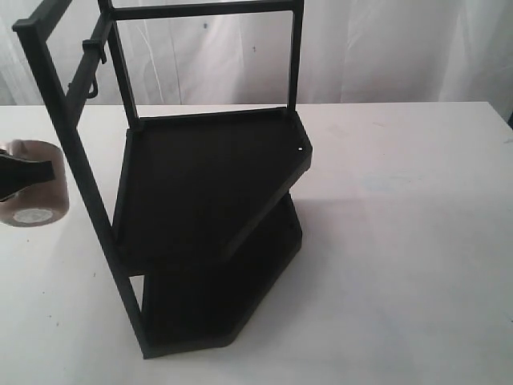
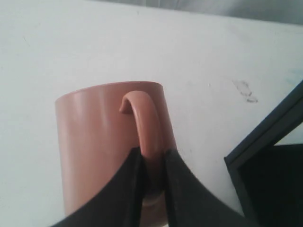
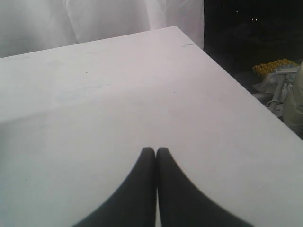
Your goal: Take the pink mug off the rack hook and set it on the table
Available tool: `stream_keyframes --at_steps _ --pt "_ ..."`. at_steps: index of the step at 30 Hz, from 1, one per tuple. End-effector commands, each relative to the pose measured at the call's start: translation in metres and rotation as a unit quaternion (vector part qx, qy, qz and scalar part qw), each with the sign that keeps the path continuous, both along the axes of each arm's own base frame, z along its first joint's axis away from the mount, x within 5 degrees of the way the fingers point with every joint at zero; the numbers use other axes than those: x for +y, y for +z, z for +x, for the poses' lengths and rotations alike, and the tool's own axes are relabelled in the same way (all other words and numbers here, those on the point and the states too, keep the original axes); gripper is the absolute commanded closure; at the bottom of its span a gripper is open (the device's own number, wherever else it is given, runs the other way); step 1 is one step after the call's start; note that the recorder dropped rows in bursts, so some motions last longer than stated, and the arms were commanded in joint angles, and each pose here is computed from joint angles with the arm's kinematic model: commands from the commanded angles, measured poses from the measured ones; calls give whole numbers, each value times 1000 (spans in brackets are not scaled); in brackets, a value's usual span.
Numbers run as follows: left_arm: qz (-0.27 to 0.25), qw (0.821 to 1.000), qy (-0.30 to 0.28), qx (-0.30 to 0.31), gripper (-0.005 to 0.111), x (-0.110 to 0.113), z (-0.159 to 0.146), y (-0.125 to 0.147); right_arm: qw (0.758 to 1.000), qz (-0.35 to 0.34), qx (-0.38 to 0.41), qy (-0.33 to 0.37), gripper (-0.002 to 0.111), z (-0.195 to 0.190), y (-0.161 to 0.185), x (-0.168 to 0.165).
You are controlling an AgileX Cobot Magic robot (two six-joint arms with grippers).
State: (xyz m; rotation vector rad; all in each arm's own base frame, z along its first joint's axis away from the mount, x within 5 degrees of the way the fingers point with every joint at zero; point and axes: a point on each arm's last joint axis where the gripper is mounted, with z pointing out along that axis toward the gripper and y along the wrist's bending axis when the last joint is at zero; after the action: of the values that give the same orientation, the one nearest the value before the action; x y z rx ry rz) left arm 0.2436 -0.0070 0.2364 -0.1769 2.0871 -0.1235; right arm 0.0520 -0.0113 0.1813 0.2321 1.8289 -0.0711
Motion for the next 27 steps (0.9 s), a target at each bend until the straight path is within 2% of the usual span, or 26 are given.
stream_keyframes --at_steps 1,4,6,8,10,14,17,20,22,24,25,27 --pt "14 1000 -5 2 107 2 20 4 1000 1 -3 2 108 0 0 0" --pt "7 996 18 -90 107 5 22 17 1000 1 -3 2 108 0 0 0" --pt "-26 987 44 -155 107 7 16 24 1000 1 -3 2 108 0 0 0" --pt "-57 976 53 -205 107 8 8 27 1000 1 -3 2 108 0 0 0" --pt "-65 969 46 -232 107 7 3 21 1000 1 -3 2 108 0 0 0" --pt "-87 970 33 -223 107 3 -2 -4 1000 1 -3 2 108 0 0 0" --pt "-98 965 -49 -240 107 -11 -3 -29 1000 1 -3 2 108 0 0 0" --pt "-111 968 -49 -219 107 -12 -9 -45 1000 1 -3 2 108 0 0 0" --pt "-103 971 -85 -197 107 -18 -18 -54 1000 1 -3 2 108 0 0 0" --pt "-85 968 -158 -175 107 -29 -28 -61 1000 1 -3 2 108 0 0 0" --pt "-82 967 -169 -170 107 -31 -30 -62 1000 1 -3 2 108 0 0 0" --pt "-87 970 -153 -166 107 -29 -32 -64 1000 1 -3 2 108 0 0 0"
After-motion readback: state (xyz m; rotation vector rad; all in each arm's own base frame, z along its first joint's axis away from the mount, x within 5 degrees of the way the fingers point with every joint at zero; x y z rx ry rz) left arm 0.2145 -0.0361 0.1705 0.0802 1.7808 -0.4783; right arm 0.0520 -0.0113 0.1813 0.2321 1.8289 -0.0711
